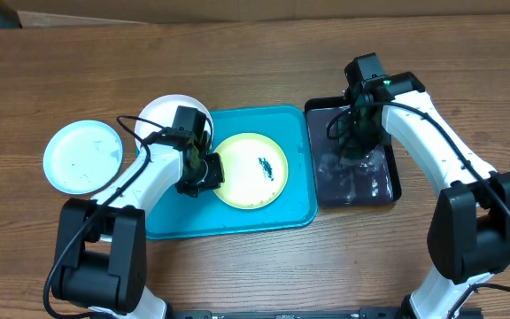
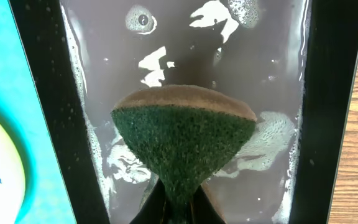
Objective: Clean dirty plates on tray and stack at the side
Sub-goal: 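Lift the sponge with the right gripper above the black tray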
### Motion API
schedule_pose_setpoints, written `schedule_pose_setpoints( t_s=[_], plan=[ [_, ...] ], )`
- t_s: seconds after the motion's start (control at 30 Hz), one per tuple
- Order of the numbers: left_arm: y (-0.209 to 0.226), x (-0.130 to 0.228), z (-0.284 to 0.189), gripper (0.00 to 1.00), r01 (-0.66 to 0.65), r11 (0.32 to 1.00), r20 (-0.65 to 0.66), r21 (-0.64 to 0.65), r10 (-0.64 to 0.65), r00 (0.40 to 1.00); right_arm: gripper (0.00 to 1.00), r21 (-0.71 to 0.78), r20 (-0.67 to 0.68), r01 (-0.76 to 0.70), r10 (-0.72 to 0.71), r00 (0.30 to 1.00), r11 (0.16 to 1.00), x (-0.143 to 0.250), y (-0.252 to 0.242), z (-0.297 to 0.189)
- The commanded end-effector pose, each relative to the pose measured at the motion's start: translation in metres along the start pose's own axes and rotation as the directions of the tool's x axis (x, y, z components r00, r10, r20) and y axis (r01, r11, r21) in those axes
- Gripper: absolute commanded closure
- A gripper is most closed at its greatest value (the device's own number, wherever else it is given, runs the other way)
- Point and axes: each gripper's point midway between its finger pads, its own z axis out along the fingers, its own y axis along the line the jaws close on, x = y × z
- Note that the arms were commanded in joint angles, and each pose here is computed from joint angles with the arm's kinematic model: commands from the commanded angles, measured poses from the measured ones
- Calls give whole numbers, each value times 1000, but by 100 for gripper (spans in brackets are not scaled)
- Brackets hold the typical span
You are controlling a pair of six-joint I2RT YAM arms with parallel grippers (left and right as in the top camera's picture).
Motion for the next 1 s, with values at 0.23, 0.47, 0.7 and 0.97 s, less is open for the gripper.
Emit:
schedule_pose_setpoints(
  t_s=[0.23, 0.47, 0.7, 0.97],
  plan=[
    [7, 0, 1, 76, 31, 999, 8, -44, -30, 1000, 96, -6, 18, 9, -8, 1000, 1000, -4, 3, -5],
    [10, -3, 1, 82, 46, 997, 26, -66, -44, 999, 96, -5, 14, 9, -9, 1000, 1000, -3, 3, -5],
    [13, -3, 2, 96, 62, 994, 33, -85, -60, 998, 97, -6, 15, 8, -8, 1000, 1000, -3, 3, -5],
    [15, 9, 8, 95, 108, 989, 11, -97, -108, 994, 96, -12, -18, 8, -9, 1000, 1000, 6, 3, 4]
  ],
)
